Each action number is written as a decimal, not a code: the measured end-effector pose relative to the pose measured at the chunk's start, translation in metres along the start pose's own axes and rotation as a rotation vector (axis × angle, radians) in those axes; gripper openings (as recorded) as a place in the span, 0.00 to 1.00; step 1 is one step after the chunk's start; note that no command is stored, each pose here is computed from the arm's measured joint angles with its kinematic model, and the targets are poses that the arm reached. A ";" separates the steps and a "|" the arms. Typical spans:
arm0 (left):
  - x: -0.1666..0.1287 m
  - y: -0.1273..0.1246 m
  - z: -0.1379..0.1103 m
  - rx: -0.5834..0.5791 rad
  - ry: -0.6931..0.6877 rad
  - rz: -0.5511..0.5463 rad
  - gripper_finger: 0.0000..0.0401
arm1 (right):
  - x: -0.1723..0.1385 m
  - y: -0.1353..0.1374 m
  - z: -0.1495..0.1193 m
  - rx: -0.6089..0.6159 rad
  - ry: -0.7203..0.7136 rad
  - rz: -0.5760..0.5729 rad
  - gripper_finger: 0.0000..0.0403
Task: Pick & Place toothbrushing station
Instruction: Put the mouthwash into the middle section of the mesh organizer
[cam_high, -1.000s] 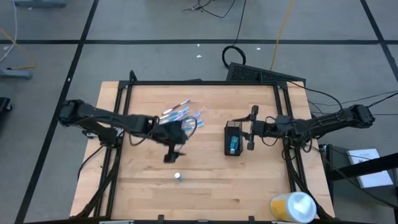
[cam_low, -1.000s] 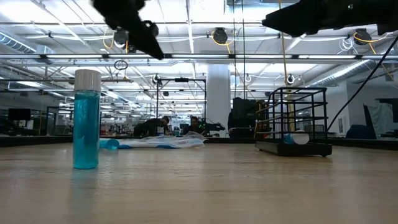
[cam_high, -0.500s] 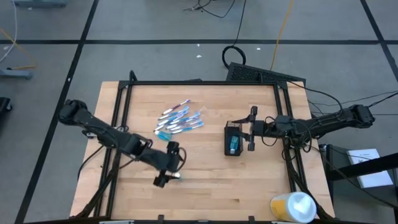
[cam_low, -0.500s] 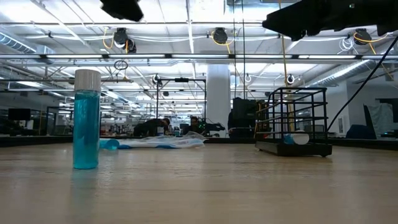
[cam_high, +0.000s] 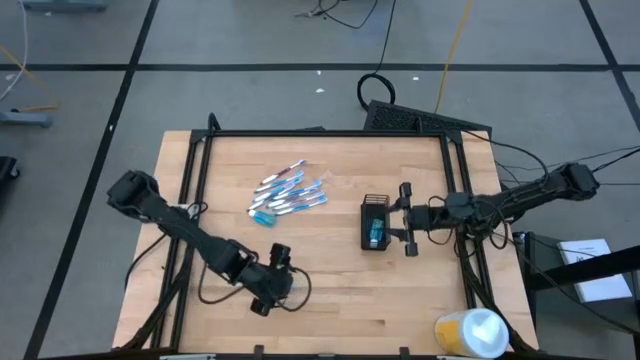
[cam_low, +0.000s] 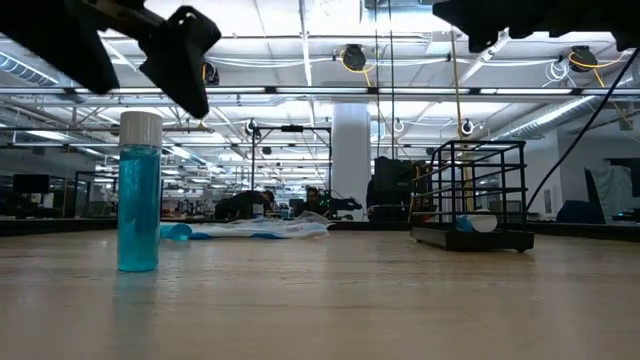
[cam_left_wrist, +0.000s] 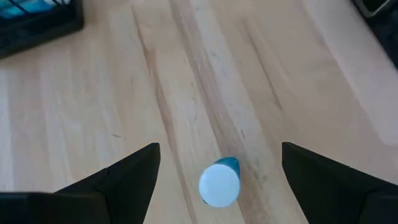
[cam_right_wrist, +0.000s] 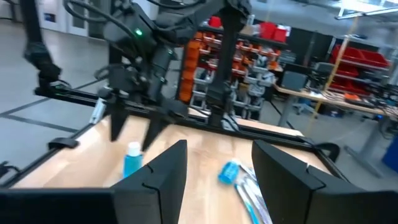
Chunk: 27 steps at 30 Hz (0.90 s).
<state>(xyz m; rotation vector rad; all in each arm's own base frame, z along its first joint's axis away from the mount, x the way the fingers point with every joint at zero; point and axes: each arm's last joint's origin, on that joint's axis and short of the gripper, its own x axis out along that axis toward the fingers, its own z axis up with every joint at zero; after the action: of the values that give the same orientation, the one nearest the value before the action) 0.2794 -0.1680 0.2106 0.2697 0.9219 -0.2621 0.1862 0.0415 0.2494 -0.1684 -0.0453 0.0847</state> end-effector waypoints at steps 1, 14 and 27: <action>0.001 0.000 -0.001 0.002 0.007 0.000 0.85 | 0.000 0.002 0.000 0.002 -0.002 0.008 0.42; 0.004 0.001 -0.008 -0.015 0.078 0.029 0.85 | 0.016 0.011 -0.010 0.006 0.008 0.027 0.42; 0.004 0.002 -0.008 -0.018 0.080 0.024 0.71 | 0.016 0.015 -0.010 0.034 0.002 0.051 0.42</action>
<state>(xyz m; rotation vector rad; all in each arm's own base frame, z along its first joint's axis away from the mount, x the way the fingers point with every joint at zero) 0.2768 -0.1638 0.2030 0.2756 0.9988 -0.2223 0.2009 0.0564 0.2378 -0.1359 -0.0379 0.1365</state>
